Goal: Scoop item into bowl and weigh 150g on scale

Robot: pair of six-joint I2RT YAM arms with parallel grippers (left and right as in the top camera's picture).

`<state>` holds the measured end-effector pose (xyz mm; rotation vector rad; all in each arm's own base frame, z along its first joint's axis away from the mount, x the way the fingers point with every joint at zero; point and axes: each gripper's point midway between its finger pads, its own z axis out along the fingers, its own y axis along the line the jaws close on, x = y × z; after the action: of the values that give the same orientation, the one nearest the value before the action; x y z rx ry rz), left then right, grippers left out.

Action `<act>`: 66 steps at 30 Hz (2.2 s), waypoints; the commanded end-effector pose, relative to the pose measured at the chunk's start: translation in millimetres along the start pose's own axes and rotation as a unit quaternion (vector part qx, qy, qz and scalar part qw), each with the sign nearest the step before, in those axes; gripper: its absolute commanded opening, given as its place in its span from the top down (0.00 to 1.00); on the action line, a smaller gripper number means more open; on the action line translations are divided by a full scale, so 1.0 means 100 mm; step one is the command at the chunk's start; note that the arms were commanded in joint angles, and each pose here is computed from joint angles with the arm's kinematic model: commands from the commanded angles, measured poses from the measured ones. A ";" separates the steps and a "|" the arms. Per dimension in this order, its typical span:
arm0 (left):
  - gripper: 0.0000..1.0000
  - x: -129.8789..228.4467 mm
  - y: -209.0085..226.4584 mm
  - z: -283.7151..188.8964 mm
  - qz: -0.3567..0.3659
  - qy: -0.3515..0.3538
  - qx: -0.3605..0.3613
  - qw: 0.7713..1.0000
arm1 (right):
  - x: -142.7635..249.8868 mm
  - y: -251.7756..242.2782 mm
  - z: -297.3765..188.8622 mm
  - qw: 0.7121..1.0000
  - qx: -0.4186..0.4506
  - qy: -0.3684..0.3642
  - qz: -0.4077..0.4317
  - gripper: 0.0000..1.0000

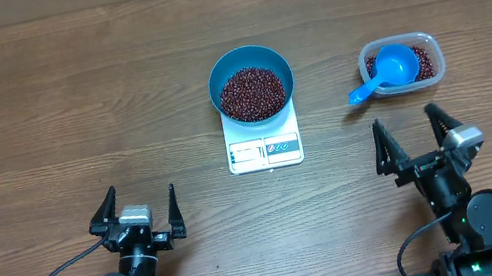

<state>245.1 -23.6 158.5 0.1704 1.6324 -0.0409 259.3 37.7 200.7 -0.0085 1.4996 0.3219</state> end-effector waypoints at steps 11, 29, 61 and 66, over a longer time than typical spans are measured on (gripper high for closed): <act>0.00 0.00 0.01 0.00 0.008 -0.002 0.000 1.000 | 0.28 -0.07 -0.18 0.999 0.017 0.048 0.003 0.00; 0.00 0.00 0.01 0.00 0.008 -0.002 0.000 1.000 | 0.24 -0.12 -0.19 0.999 0.027 0.040 0.001 0.00; 0.00 0.00 0.01 0.00 0.008 -0.002 0.000 1.000 | 0.24 -0.12 -0.19 0.999 0.027 0.040 0.001 0.00; 0.01 0.00 0.01 0.00 0.008 -0.002 0.000 1.000 | 0.24 -0.12 -0.19 0.999 0.027 0.040 0.001 0.00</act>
<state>245.1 -23.6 158.5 0.1707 1.6324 -0.0406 244.2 27.8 174.4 0.0317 1.5940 0.2931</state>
